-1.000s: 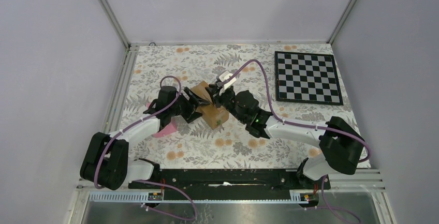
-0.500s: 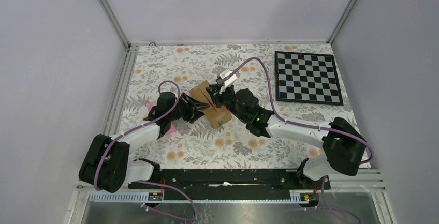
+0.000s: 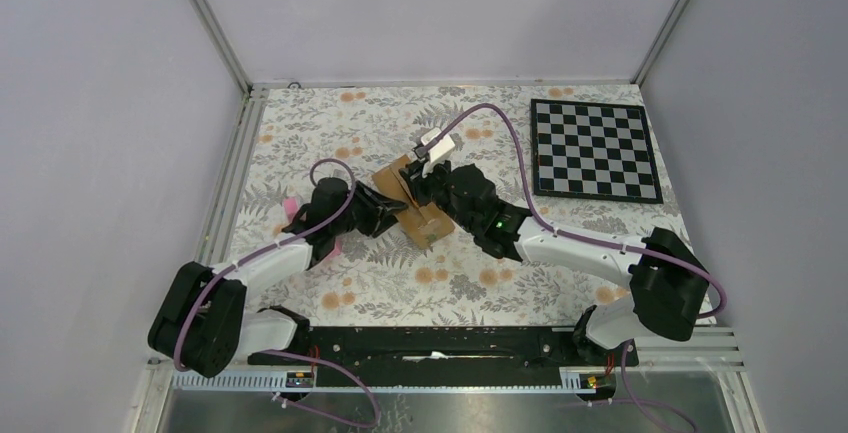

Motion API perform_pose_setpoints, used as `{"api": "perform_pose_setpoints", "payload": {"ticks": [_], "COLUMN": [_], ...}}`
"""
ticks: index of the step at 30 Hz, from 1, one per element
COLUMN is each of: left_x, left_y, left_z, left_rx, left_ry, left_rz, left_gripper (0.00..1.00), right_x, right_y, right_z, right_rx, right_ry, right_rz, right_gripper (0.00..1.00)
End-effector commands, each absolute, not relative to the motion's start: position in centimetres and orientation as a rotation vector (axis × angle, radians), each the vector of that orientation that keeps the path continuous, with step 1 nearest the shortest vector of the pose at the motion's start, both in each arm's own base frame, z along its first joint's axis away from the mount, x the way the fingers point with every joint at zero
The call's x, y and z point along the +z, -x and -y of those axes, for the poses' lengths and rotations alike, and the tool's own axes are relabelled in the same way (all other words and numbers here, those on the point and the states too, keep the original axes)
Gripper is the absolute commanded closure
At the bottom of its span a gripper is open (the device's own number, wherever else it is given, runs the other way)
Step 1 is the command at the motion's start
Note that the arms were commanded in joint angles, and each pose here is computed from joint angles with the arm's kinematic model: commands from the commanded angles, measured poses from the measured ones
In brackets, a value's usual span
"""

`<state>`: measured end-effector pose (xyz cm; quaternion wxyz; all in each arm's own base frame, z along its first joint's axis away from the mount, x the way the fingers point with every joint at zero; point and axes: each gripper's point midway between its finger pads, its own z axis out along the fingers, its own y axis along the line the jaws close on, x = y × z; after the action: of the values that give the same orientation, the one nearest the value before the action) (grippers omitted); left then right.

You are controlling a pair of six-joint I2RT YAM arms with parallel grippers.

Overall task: Unpack the express box
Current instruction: Cut the express box at the center of the board.

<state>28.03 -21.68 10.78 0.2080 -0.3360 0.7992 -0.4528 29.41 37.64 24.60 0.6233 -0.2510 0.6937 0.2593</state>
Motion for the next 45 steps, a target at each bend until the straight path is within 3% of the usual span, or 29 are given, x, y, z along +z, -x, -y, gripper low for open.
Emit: {"api": "perform_pose_setpoints", "payload": {"ticks": [1, 4, 11, 15, 25, 34, 45], "left_x": [14.9, 14.6, 13.8, 15.1, 21.5, 19.4, 16.8], "left_y": [-31.0, -31.0, -31.3, -31.3, -30.6, -30.5, -30.4], "left_z": [21.3, 20.5, 19.8, 19.7, 21.1, 23.7, 24.8], "left_rx": [-1.220, -1.077, -0.872, -0.832, -1.105, -1.355, -1.351], "left_ry": [0.944, 0.957, 0.924, 0.821, 0.699, 0.711, 0.732], "left_rz": [-2.095, -2.178, -2.335, -2.376, -2.300, -2.262, -2.322], "left_gripper": [0.51, 0.38, 0.36, 0.25, 0.18, 0.11, 0.09], "right_x": [23.2, 23.3, 23.2, 23.1, 23.3, 23.5, 23.6], "right_y": [-27.9, -27.6, -27.0, -26.9, -26.8, -27.0, -27.0], "right_z": [-38.3, -38.4, -39.1, -38.9, -38.4, -38.0, -37.7], "right_rx": [0.632, 0.640, 0.676, 0.675, 0.720, 0.730, 0.727], "right_ry": [0.615, 0.649, 0.696, 0.728, 0.706, 0.656, 0.640], "right_rz": [-1.666, -1.629, -1.587, -1.557, -1.529, -1.528, -1.516], "right_gripper": [1.00, 1.00, 1.00, 1.00, 1.00, 1.00, 1.00]}}
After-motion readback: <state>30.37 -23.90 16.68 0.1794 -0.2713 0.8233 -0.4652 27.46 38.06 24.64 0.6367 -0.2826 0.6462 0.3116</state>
